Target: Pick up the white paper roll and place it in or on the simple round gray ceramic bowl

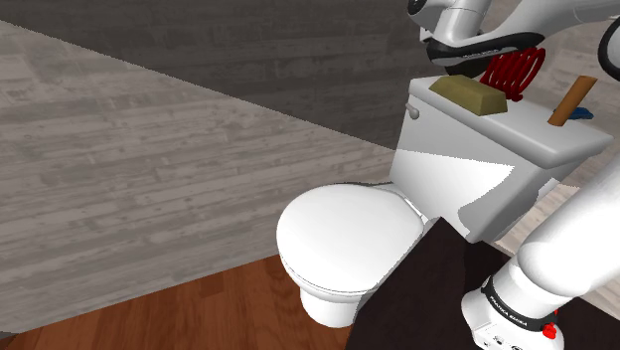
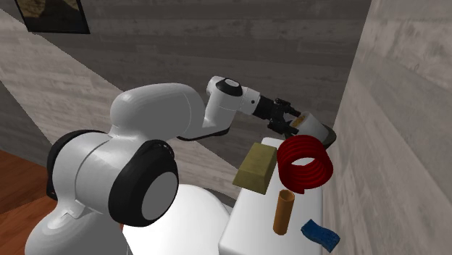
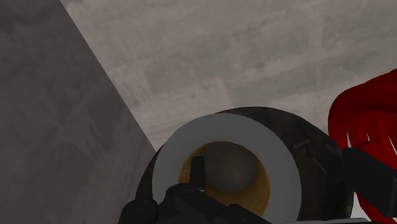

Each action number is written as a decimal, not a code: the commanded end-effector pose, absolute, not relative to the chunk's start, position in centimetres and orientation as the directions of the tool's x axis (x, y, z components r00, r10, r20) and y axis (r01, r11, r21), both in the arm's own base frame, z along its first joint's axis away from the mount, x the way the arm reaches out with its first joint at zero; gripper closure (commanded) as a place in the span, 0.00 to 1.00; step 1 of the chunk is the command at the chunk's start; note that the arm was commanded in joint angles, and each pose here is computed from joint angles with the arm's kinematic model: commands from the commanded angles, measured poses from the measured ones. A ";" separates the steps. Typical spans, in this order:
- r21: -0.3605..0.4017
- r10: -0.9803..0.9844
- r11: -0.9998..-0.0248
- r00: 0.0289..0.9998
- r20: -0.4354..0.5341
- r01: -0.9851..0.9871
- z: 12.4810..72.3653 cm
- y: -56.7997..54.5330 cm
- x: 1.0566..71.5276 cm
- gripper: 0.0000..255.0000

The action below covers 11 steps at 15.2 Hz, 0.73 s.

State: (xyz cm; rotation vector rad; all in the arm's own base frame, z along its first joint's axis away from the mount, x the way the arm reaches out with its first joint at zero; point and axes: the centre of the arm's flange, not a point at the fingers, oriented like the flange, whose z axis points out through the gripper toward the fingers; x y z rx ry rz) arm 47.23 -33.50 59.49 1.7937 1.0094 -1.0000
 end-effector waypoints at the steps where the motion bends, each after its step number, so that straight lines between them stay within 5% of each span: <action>1: 0.271 0.244 -0.335 0.361 -0.900 0.902 60.2 -31.7 47.7 0.00; 11: 0.271 0.244 -0.335 0.361 -0.900 0.902 61.0 -29.5 48.3 0.00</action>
